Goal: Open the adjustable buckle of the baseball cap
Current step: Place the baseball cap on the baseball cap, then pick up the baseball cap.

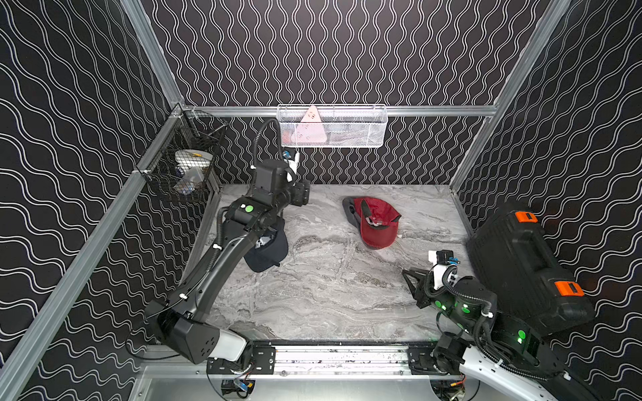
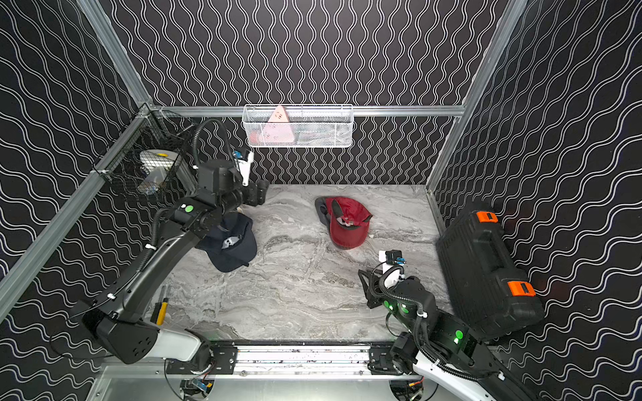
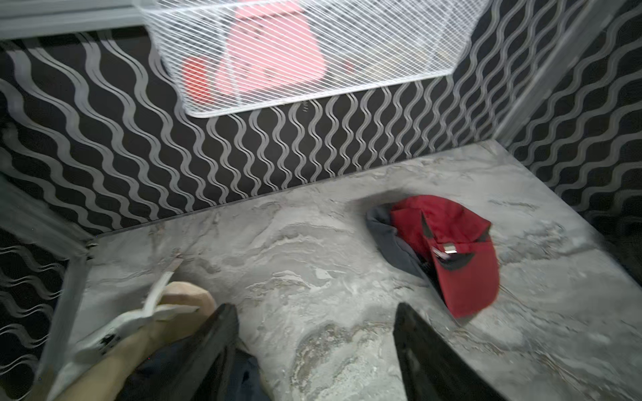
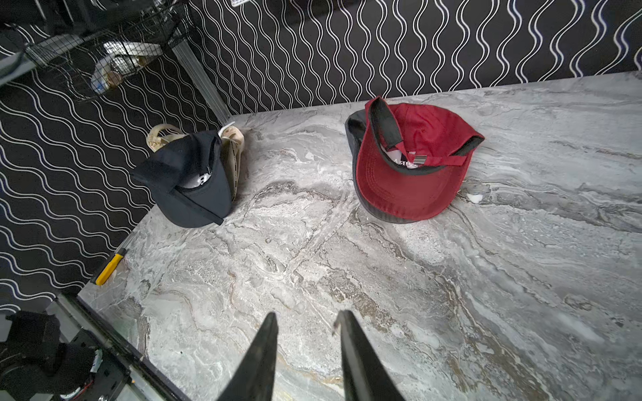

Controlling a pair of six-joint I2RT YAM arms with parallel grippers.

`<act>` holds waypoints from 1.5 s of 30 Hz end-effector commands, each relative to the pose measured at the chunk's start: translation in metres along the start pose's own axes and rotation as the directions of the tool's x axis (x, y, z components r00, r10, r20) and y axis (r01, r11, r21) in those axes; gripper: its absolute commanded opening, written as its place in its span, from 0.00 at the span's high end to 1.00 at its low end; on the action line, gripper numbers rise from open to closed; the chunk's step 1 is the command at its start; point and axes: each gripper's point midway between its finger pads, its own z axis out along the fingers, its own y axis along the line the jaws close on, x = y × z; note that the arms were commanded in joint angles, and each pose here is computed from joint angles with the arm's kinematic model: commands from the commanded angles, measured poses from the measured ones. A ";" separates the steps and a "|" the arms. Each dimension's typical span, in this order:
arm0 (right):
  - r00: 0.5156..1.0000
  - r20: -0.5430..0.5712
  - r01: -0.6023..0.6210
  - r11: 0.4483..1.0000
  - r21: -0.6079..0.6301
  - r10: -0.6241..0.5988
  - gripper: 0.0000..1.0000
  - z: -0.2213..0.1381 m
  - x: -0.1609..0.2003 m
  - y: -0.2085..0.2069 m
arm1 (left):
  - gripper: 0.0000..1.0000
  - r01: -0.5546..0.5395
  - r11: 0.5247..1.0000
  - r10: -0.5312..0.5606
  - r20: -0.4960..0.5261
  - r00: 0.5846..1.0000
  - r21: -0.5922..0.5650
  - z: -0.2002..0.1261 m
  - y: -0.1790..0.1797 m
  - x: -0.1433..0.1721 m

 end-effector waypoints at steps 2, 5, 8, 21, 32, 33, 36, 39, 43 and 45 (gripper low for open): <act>1.000 -0.003 -0.009 0.999 0.040 0.009 0.67 -0.008 -0.006 -0.007 | 0.25 0.013 0.995 -0.013 -0.001 1.000 0.103 0.012 -0.036 0.004; 1.000 0.007 -0.012 0.999 0.052 0.011 0.67 -0.016 -0.012 -0.009 | 0.25 0.004 0.991 0.000 -0.030 1.000 0.134 0.023 -0.056 0.013; 1.000 0.028 -0.016 0.998 0.067 0.014 0.67 -0.025 -0.019 -0.014 | 0.26 -0.009 0.988 0.017 -0.055 0.998 0.151 0.033 -0.071 0.022; 0.996 0.082 -0.043 0.982 0.182 0.029 0.61 -0.065 -0.031 -0.047 | 0.26 0.021 0.970 0.016 -0.148 0.989 0.242 0.079 -0.122 0.056; 0.996 0.091 -0.026 0.976 0.217 0.007 0.60 -0.066 -0.020 -0.059 | 0.26 0.084 0.961 -0.025 -0.221 0.975 0.262 0.116 -0.139 0.079; 0.996 0.088 -0.021 0.975 0.220 0.001 0.61 -0.064 -0.020 -0.059 | 0.26 0.085 0.962 -0.025 -0.226 0.974 0.261 0.118 -0.139 0.081; 0.997 0.074 -0.006 0.975 0.223 -0.011 0.61 -0.061 -0.019 -0.057 | 0.26 0.089 0.962 -0.025 -0.238 0.971 0.260 0.124 -0.140 0.086; 0.998 0.068 -0.001 0.973 0.233 -0.015 0.60 -0.060 -0.019 -0.058 | 0.27 0.093 0.961 -0.026 -0.253 0.967 0.259 0.130 -0.143 0.093; 0.997 0.076 -0.005 0.971 0.240 -0.014 0.61 -0.061 -0.019 -0.060 | 0.27 0.097 0.963 -0.029 -0.259 0.966 0.253 0.136 -0.143 0.098; 0.996 0.084 -0.008 0.971 0.238 -0.012 0.61 -0.062 -0.020 -0.060 | 0.27 0.098 0.963 -0.028 -0.265 0.964 0.252 0.140 -0.144 0.102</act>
